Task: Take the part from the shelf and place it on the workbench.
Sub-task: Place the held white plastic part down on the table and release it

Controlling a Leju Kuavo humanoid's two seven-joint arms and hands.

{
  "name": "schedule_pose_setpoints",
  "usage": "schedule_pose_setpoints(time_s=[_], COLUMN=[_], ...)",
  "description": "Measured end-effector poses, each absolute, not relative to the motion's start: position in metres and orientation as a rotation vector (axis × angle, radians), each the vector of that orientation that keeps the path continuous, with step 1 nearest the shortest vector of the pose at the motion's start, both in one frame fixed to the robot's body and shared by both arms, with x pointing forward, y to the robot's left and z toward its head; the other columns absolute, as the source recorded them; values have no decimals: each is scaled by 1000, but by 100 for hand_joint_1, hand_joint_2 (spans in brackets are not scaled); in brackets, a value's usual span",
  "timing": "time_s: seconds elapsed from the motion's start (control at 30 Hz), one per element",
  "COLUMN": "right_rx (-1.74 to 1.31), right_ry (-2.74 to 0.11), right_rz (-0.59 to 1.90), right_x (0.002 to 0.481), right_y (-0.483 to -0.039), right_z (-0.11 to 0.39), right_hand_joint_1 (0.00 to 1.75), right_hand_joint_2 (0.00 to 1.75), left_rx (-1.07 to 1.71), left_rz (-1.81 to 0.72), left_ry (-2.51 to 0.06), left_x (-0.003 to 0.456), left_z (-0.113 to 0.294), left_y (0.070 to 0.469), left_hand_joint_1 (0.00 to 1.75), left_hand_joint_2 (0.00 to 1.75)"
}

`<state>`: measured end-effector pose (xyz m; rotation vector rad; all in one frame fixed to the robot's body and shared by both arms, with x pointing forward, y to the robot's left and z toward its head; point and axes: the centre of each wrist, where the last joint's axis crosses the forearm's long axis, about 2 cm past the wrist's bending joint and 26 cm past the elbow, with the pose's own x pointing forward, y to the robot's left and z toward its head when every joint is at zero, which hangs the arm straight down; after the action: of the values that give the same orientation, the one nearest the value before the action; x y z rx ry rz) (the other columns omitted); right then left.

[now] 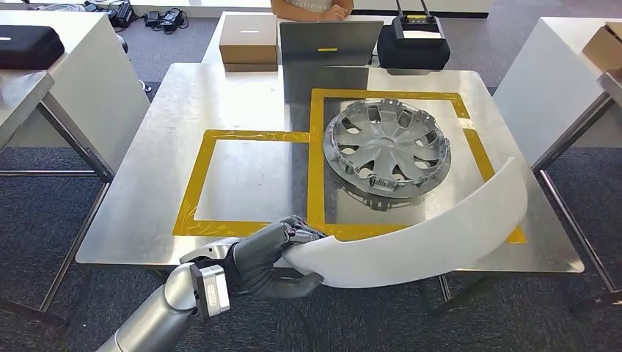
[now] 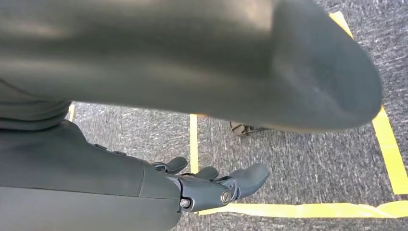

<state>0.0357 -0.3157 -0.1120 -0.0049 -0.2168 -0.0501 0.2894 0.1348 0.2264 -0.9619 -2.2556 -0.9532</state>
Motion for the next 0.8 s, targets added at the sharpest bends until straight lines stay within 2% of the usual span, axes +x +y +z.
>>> schedule_pose_setpoints(time_s=[0.3,0.47,0.8], right_rx=[-5,-1,10], right_ry=[-224,-235,-219], right_rz=[-2,22,28], right_x=[37,40,41], right_y=[-315,-313,-307], right_z=[-112,-112,-112], right_hand_joint_1=[0,0,0], right_hand_joint_2=[0,0,0], left_rx=[-556,-171,357], left_rz=[-957,-1022,-1135], left_ry=[-2369,-2439,-2415], left_x=[296,313,342], left_z=[223,226,207], left_y=[151,160,173], left_hand_joint_1=[175,175,175], left_hand_joint_2=[175,175,175])
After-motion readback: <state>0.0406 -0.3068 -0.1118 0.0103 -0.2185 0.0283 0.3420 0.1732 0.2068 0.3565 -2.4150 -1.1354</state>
